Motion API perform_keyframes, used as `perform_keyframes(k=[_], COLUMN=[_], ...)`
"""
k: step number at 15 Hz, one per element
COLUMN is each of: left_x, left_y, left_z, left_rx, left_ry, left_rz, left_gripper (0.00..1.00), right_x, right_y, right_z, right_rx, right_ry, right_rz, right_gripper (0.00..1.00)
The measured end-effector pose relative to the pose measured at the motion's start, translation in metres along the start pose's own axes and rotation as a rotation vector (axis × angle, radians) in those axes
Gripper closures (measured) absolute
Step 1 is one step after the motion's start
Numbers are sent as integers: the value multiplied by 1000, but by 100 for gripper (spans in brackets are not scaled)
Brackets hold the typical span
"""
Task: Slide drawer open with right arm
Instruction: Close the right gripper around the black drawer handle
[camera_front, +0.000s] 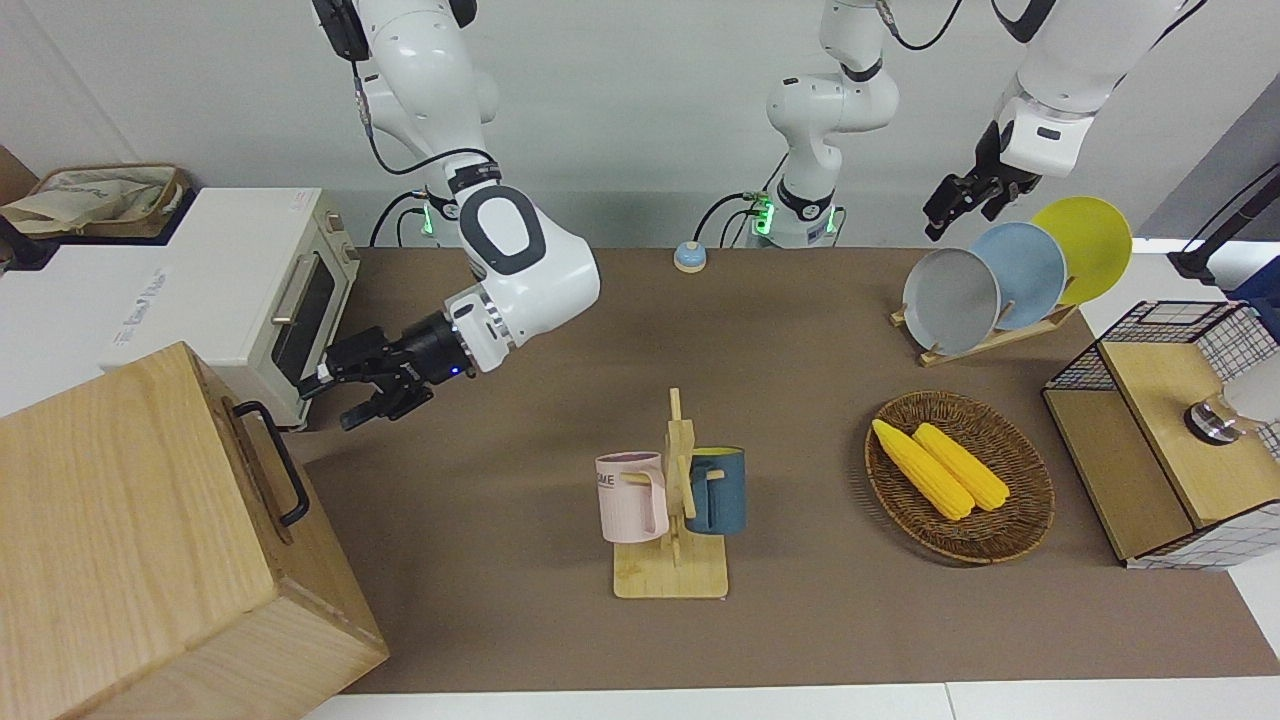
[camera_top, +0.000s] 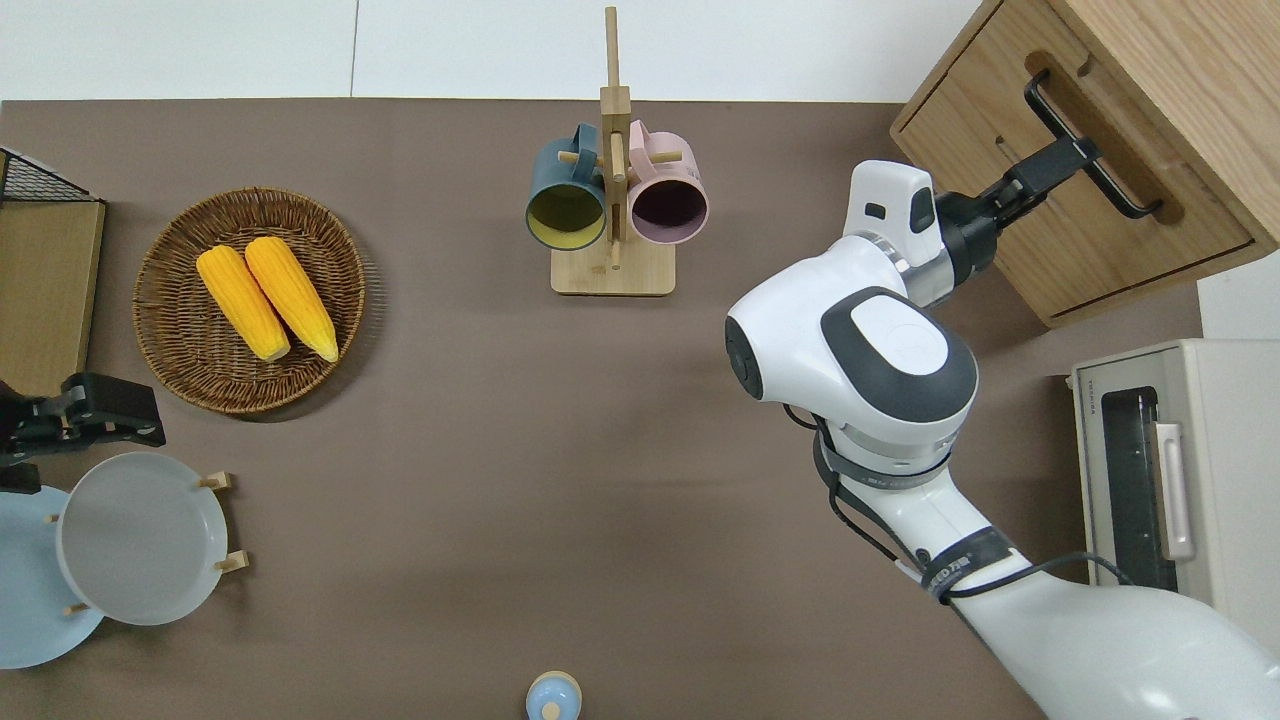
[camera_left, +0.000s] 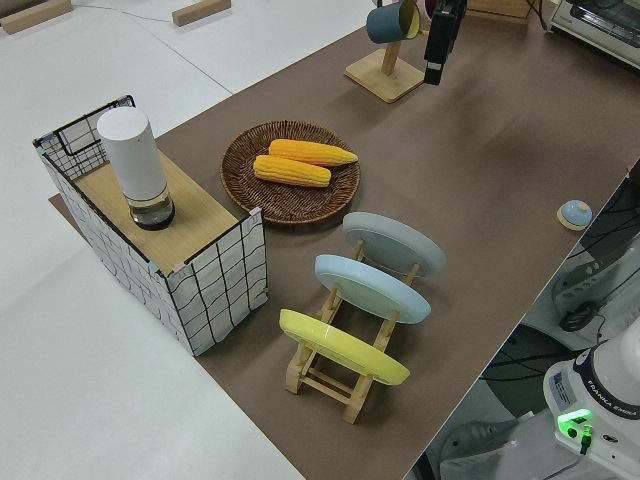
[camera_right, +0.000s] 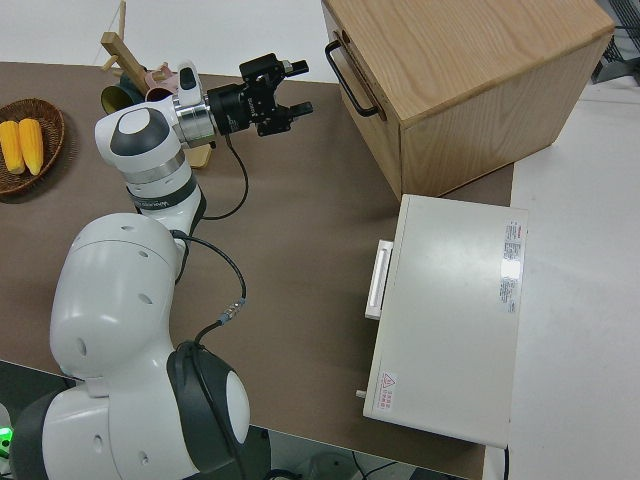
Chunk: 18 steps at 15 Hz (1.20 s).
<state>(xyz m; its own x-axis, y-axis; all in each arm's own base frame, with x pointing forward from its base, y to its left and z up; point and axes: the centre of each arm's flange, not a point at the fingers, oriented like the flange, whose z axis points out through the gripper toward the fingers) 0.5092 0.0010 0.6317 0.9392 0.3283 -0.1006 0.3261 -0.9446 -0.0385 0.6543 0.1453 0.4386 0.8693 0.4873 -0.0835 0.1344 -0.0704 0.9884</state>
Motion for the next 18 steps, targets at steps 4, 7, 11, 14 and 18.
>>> perform_keyframes(k=[4, 7, 11, 14, 18], left_x=[0, 0, 0, 0, 0], left_y=[0, 0, 0, 0, 0], left_z=[0, 0, 0, 0, 0], left_rx=[0, 0, 0, 0, 0], left_ry=[0, 0, 0, 0, 0], left_rz=[0, 0, 0, 0, 0], left_gripper=[0, 0, 0, 0, 0], right_x=[2, 3, 3, 3, 3], right_y=[-9, -14, -16, -19, -18], right_z=[22, 33, 47, 54, 64], right_rx=[-16, -15, -43, -51, -64], right_ry=[21, 41, 67, 76, 95], right_rz=[-22, -33, -50, -61, -69], right_gripper=[3, 4, 7, 14, 24])
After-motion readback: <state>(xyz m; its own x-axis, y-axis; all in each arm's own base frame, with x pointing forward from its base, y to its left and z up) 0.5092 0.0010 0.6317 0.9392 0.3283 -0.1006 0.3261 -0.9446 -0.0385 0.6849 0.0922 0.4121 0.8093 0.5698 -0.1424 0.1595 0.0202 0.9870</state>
